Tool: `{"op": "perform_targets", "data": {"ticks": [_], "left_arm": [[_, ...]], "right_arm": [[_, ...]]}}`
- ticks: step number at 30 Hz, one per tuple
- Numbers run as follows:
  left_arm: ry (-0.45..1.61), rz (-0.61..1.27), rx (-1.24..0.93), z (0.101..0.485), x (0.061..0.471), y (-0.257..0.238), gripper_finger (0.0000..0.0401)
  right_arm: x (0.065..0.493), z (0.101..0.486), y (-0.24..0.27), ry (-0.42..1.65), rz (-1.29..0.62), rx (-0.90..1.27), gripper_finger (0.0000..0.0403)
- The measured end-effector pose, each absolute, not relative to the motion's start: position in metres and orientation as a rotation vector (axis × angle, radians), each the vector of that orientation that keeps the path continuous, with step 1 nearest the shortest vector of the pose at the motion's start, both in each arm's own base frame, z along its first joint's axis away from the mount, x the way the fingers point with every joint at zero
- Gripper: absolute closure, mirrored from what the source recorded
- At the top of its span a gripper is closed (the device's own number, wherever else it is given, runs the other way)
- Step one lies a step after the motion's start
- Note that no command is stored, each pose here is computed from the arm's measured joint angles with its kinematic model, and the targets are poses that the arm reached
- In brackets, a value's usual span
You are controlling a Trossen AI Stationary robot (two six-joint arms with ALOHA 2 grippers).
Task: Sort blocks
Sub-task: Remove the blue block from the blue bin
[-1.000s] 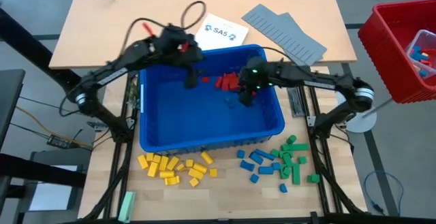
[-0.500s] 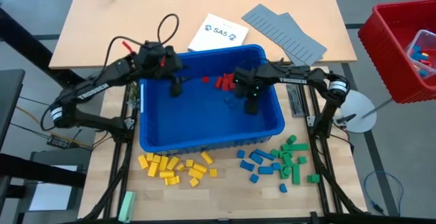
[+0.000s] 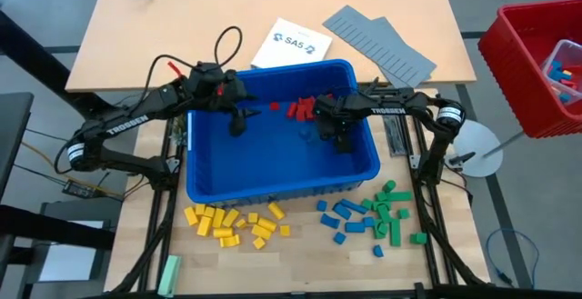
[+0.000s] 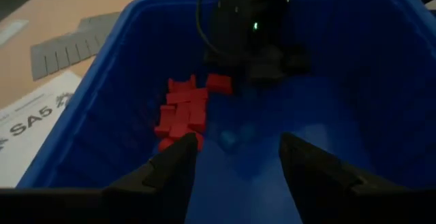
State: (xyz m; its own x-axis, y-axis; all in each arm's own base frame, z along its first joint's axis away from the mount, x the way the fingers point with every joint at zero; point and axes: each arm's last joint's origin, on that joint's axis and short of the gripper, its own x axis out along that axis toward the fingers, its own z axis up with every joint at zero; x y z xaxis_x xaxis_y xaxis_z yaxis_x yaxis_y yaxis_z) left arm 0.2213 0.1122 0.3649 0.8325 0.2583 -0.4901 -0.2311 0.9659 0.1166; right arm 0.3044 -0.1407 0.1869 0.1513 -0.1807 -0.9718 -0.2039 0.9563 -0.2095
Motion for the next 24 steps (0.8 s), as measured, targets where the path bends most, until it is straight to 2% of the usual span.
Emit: {"op": "perform_targets", "data": {"ticks": [5, 11, 15, 20, 24], "left_arm": [[0.523, 0.262, 0.051, 0.365, 0.221, 0.112, 0.0183], [0.481, 0.272, 0.048, 0.369, 0.223, 0.113, 0.0183], [0.471, 0.275, 0.048, 0.370, 0.223, 0.114, 0.0183], [0.469, 0.276, 0.047, 0.370, 0.224, 0.114, 0.0183], [0.477, 0.277, 0.042, 0.369, 0.223, 0.113, 0.0183]], "right_arm": [[0.296, 0.171, -0.136, 1.465, 0.074, -0.346, 0.0149], [0.291, 0.154, -0.135, 1.440, 0.010, -0.338, 0.0162], [0.289, 0.151, -0.134, 1.454, -0.010, -0.347, 0.0200], [0.292, 0.161, -0.133, 1.467, -0.060, -0.376, 0.0287], [0.298, 0.194, -0.132, 1.379, -0.114, -0.353, 0.0287]]}}
